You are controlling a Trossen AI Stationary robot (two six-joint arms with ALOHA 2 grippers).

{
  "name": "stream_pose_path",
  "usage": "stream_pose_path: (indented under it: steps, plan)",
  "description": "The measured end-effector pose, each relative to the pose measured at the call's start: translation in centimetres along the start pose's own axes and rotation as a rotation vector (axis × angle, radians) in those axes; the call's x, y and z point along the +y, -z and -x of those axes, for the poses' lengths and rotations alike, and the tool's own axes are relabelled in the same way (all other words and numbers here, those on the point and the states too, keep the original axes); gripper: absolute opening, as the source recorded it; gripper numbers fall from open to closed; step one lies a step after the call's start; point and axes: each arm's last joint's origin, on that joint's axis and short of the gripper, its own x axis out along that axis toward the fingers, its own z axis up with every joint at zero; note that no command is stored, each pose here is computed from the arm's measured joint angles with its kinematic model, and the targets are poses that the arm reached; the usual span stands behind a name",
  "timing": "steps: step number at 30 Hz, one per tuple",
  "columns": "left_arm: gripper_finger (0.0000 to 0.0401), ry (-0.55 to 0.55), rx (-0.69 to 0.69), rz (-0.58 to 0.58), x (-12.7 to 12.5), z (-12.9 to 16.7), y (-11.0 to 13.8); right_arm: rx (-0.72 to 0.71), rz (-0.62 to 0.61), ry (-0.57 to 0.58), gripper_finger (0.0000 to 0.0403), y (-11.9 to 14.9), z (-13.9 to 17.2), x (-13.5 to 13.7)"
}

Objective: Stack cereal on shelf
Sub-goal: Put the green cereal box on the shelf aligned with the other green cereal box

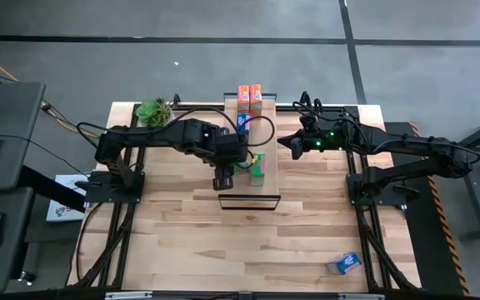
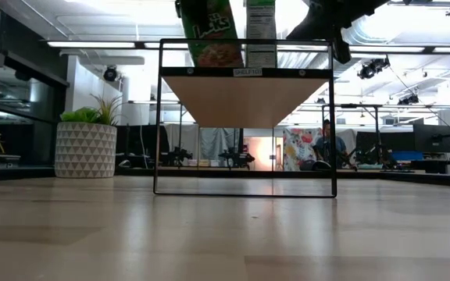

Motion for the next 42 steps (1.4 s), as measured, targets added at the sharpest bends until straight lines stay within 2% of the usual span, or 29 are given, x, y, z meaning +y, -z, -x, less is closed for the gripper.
stream_pose_path:
  steps: [21,35,42]
  plan:
    - [0.0168,0.018,0.022,-0.049,-0.3,-1.3,-0.4,-0.002,-0.034,-0.001,0.0000,0.0,0.0,0.0]
    - [0.0269,0.022,0.031,-0.051,-0.3,-1.2,-0.3,-0.004,-0.034,-0.003,0.0000,0.0,0.0,0.0]
    - [0.0282,0.086,-0.013,-0.044,-0.1,1.2,-0.7,-0.007,-0.035,-0.004,0.0000,-0.1,0.0,0.1]
